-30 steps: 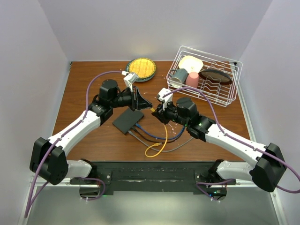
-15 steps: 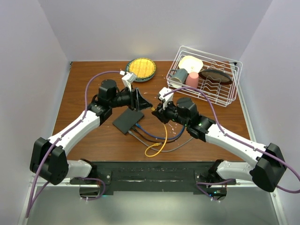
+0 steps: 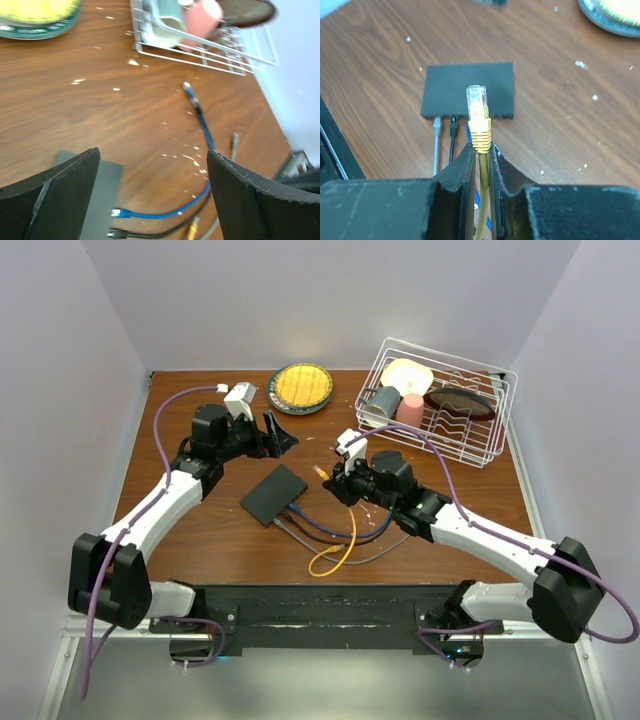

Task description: Insert the plug into the switch port

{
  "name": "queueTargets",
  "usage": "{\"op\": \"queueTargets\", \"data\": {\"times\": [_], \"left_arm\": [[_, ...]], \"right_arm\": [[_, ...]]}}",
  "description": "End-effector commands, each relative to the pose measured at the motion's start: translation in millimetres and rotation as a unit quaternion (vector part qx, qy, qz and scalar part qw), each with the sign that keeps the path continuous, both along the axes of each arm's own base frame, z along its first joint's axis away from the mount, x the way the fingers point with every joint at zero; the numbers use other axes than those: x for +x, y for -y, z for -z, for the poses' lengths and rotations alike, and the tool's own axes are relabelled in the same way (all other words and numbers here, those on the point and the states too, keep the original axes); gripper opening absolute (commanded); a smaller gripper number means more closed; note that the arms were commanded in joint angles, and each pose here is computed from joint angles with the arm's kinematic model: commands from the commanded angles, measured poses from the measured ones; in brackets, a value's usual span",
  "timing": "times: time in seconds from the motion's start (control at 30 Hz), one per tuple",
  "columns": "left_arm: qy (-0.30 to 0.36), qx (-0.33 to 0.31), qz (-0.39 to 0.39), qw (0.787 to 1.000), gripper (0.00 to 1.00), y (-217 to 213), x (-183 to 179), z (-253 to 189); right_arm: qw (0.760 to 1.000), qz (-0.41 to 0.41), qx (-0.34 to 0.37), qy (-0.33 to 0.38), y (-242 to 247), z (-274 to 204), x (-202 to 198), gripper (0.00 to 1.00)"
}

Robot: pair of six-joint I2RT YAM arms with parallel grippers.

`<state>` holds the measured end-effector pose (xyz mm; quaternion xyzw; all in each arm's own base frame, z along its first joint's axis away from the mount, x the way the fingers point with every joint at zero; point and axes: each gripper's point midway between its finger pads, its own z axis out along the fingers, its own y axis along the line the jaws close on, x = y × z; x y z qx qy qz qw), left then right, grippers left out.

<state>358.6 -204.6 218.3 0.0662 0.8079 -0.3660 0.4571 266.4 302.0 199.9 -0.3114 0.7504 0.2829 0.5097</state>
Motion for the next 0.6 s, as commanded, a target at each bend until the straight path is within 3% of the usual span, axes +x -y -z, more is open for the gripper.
{"op": "queueTargets", "data": {"times": [0.0,0.33,0.57], "left_arm": [[0.014,0.022,-0.059,0.998,0.94,-26.9,30.9,7.0],[0.001,0.064,-0.137,0.988,0.94,-70.5,78.2,47.1],[-0.016,0.092,-0.169,0.981,0.94,-95.0,90.4,80.7]], "right_arm": [[1.0,0.006,0.022,-0.002,-6.8,1.0,5.5,0.0],[0.999,0.02,-0.001,-0.027,-17.3,33.9,25.6,0.0],[0.998,0.02,-0.006,-0.055,-28.5,59.7,39.0,0.0]]}}
